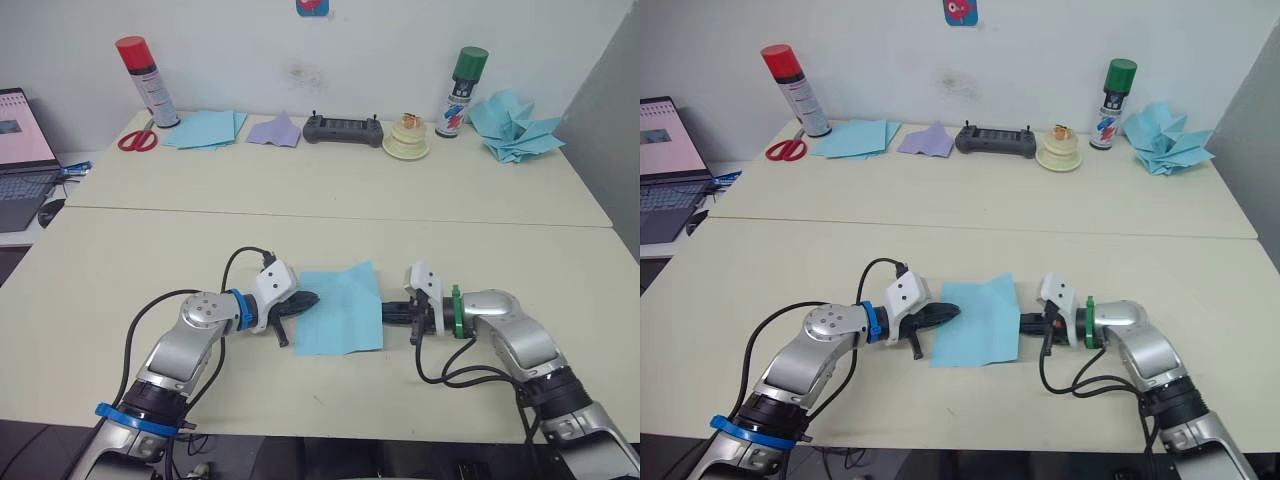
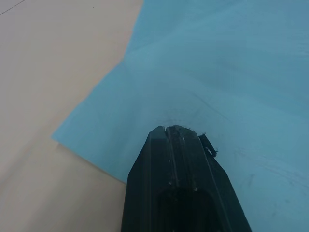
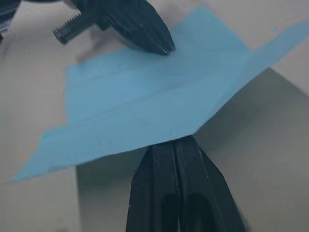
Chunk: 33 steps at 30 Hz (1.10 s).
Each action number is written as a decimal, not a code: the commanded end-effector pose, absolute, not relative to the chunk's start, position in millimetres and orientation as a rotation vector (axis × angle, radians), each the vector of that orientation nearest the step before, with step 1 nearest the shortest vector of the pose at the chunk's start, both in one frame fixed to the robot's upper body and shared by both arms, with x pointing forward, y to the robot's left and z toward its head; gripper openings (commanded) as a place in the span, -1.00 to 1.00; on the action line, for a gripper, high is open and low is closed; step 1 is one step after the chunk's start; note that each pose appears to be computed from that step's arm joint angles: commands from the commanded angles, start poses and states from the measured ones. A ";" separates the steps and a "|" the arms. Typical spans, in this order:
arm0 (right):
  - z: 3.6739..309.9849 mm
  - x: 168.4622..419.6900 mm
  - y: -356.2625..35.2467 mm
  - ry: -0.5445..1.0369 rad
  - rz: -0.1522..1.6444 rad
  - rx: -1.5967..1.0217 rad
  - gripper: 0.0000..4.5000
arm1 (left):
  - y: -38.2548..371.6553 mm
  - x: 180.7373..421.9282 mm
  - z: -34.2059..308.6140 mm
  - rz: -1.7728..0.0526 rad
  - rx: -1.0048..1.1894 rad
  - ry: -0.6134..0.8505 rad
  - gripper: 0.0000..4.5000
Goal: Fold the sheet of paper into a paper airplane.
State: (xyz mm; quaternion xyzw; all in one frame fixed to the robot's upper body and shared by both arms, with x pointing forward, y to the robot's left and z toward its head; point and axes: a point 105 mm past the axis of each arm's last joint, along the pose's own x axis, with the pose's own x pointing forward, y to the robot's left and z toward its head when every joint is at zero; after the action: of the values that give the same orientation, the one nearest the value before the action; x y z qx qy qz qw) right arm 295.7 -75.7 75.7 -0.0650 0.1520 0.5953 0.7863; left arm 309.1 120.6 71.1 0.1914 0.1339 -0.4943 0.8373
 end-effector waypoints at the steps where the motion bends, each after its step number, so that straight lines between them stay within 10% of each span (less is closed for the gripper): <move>1: 106.6 305.3 -68.3 0.241 1.277 -0.060 -0.98 | 117.5 302.0 53.1 -1.077 0.395 0.363 -1.00; 33: 56.3 325.4 -18.2 0.329 1.321 -0.360 -0.98 | 157.5 295.9 66.8 -1.022 0.350 0.445 -1.00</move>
State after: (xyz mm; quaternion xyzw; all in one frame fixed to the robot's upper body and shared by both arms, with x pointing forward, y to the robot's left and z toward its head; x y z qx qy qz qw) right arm 320.5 -9.2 66.9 -0.1478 0.1276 0.6270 0.7541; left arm 299.7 145.3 73.3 0.1702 0.1814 -0.4931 0.8336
